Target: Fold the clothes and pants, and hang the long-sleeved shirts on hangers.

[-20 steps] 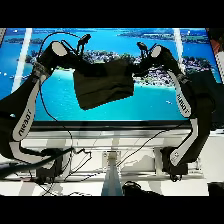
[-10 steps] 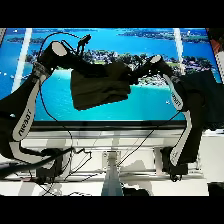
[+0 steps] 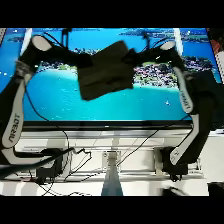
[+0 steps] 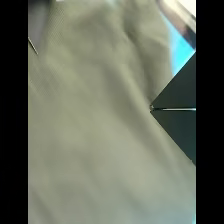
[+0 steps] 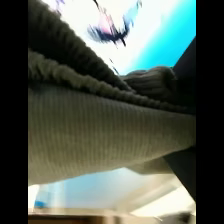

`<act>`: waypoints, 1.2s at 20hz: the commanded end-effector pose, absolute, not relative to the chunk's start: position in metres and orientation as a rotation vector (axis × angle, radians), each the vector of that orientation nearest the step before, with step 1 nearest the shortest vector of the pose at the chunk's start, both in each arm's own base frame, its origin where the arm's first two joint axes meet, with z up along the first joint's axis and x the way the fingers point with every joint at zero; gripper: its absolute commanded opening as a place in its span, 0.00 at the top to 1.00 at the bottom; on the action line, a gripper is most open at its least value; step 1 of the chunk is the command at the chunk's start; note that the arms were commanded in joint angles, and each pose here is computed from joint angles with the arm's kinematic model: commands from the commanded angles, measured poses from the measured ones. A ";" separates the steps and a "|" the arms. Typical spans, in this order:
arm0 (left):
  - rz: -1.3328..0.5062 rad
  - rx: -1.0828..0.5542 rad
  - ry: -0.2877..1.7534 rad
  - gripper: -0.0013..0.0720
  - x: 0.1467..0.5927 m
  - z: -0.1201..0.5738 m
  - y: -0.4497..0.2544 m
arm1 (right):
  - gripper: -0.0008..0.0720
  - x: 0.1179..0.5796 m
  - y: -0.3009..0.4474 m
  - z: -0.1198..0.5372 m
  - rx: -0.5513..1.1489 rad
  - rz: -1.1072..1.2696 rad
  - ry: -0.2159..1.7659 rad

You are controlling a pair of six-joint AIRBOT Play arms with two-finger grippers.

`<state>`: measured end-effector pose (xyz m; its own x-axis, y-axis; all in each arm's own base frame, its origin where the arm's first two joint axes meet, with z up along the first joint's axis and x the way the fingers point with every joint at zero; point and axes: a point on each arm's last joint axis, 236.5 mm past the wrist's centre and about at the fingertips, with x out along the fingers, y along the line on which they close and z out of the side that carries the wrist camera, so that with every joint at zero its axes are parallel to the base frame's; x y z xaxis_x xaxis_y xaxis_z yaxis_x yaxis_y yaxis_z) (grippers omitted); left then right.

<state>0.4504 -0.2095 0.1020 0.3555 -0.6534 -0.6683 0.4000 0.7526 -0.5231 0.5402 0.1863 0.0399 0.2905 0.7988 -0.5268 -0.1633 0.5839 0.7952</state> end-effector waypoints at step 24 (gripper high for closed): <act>-0.677 -0.190 0.682 0.95 0.418 0.231 -0.167 | 0.16 0.271 -0.299 0.110 0.895 -0.983 1.131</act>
<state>0.4176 -0.1677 0.2305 0.5727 -0.6342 -0.5195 0.5144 0.7714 -0.3747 0.2607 -0.3054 0.1096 0.1233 -0.1634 -0.9788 0.9623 0.2606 0.0777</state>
